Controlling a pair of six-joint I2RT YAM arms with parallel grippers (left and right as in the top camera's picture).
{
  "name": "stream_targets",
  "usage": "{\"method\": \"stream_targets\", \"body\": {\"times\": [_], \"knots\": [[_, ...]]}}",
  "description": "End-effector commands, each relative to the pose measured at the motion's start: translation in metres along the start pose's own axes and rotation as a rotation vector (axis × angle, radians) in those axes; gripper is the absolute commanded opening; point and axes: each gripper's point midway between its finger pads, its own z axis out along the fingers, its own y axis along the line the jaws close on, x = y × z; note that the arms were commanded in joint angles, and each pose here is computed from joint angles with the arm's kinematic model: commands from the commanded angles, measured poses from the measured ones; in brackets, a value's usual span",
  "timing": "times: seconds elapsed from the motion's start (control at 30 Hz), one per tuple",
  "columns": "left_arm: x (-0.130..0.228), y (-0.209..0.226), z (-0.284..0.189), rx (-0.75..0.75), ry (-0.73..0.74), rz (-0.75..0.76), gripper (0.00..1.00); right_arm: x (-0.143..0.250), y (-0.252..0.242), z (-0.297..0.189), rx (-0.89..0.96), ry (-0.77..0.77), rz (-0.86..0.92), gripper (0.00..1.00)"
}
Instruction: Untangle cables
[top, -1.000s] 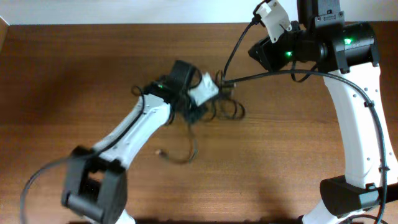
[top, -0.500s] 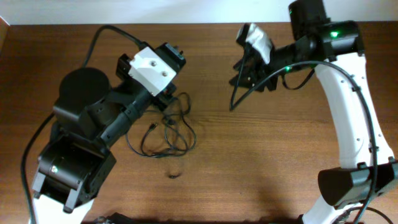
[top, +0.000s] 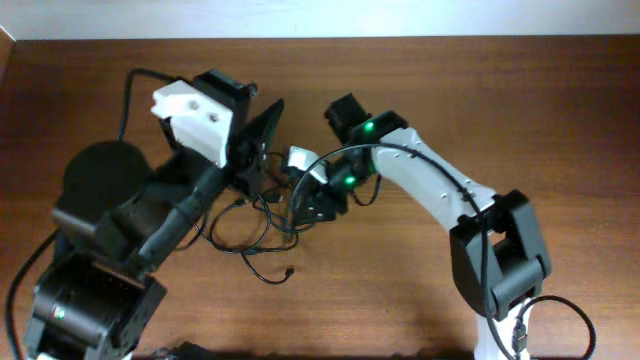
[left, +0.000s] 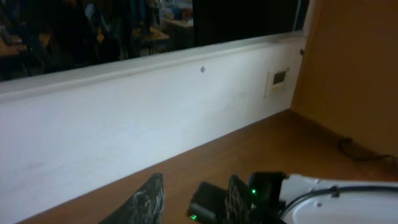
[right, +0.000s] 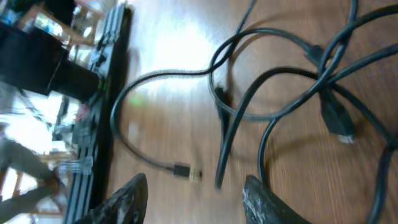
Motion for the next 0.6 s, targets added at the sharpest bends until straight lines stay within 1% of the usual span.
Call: {"method": "stream_targets", "body": {"times": [0.0, 0.03, 0.07, 0.1, 0.2, 0.3, 0.33, 0.37, 0.4, 0.43, 0.47, 0.5, 0.57], "knots": [[0.011, 0.002, -0.005, -0.017, 0.048, -0.085, 0.34, -0.010, -0.001, 0.021, 0.066, 0.027, 0.248, 0.49], [0.017, 0.007, -0.005, -0.045, 0.070, -0.116, 0.34, -0.016, 0.003, 0.030, 0.069, 0.024, 0.252, 0.49], [0.019, 0.012, -0.006, -0.078, 0.075, -0.142, 0.35, -0.017, -0.001, 0.036, 0.116, 0.038, 0.272, 0.48], [0.019, 0.014, -0.006, -0.090, 0.075, -0.146, 0.35, -0.017, -0.006, 0.043, 0.185, 0.060, 0.284, 0.45], [0.016, 0.013, -0.010, -0.089, 0.065, -0.148, 0.36, -0.009, -0.022, 0.052, 0.345, 0.128, 0.240, 0.44], [0.010, 0.012, -0.020, -0.088, 0.039, -0.145, 0.36, -0.011, -0.037, 0.045, 0.384, 0.122, 0.148, 0.47], [0.009, 0.012, -0.022, -0.088, 0.035, -0.145, 0.36, -0.009, -0.039, 0.042, 0.380, 0.121, 0.156, 0.46], [0.009, 0.012, -0.022, -0.088, 0.035, -0.144, 0.36, -0.008, -0.039, 0.042, 0.376, 0.123, 0.159, 0.36], [0.009, 0.012, -0.021, -0.088, 0.036, -0.145, 0.36, -0.005, -0.039, 0.043, 0.370, 0.129, 0.167, 0.19], [0.010, 0.012, -0.021, -0.088, 0.038, -0.145, 0.36, 0.003, -0.039, 0.046, 0.364, 0.142, 0.178, 0.08], [0.010, 0.012, -0.022, -0.088, 0.039, -0.145, 0.36, 0.009, -0.038, 0.049, 0.357, 0.151, 0.186, 0.09], [0.010, 0.012, -0.022, -0.088, 0.039, -0.145, 0.37, 0.018, -0.038, 0.053, 0.349, 0.163, 0.198, 0.19], [0.010, 0.012, -0.022, -0.088, 0.039, -0.145, 0.37, 0.030, -0.037, 0.057, 0.341, 0.184, 0.215, 0.24]]}}
